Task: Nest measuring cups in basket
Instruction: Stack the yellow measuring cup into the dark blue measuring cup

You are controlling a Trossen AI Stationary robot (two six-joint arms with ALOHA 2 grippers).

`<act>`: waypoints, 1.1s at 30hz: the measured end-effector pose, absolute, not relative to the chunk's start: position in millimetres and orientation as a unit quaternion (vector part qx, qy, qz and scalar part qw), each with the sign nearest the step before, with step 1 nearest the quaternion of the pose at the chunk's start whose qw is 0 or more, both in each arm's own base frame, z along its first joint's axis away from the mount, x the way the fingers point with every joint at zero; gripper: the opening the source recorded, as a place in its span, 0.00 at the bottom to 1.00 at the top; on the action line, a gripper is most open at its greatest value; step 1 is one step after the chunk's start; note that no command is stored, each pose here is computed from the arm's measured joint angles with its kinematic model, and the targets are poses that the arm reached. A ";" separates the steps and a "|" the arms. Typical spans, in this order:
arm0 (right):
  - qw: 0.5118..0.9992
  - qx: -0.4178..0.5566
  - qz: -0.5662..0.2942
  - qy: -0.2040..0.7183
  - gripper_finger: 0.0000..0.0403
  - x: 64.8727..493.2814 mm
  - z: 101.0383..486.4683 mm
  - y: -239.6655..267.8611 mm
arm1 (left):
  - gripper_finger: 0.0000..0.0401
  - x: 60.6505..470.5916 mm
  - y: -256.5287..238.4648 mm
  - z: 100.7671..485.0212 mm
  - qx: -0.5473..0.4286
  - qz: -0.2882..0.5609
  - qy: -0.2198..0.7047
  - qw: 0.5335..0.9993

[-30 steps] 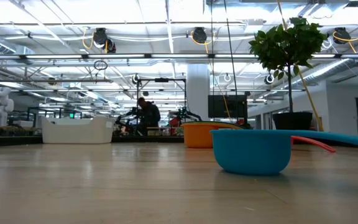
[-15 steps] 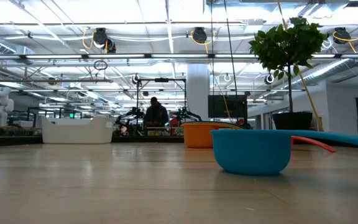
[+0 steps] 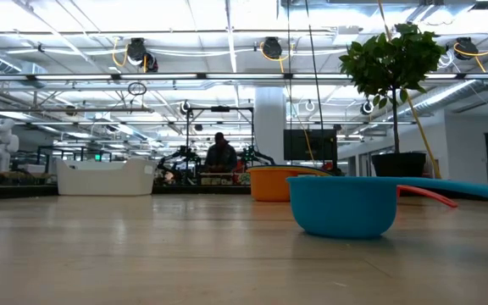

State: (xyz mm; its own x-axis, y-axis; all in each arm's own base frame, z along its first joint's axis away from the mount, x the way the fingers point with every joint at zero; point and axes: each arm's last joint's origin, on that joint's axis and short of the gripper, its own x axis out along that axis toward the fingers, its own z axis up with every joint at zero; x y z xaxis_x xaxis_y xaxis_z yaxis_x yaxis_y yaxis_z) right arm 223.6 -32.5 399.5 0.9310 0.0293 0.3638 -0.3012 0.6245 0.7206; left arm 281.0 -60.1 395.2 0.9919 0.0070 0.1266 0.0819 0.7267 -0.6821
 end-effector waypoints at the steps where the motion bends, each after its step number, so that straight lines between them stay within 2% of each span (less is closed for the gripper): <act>1: 0.885 0.429 0.089 -0.154 0.00 224.4 393.8 -33.4 | 0.73 281.0 -60.5 394.6 -0.367 -0.018 -0.058 0.928; 10: 0.873 0.475 0.044 -0.100 0.00 227.5 336.8 -42.5 | 0.73 282.4 -54.7 391.7 -0.357 -0.002 -0.048 0.933; 33: 0.799 0.592 -0.108 -0.007 0.00 203.1 212.8 -54.4 | 0.73 284.7 -42.9 386.0 -0.352 0.038 -0.032 0.935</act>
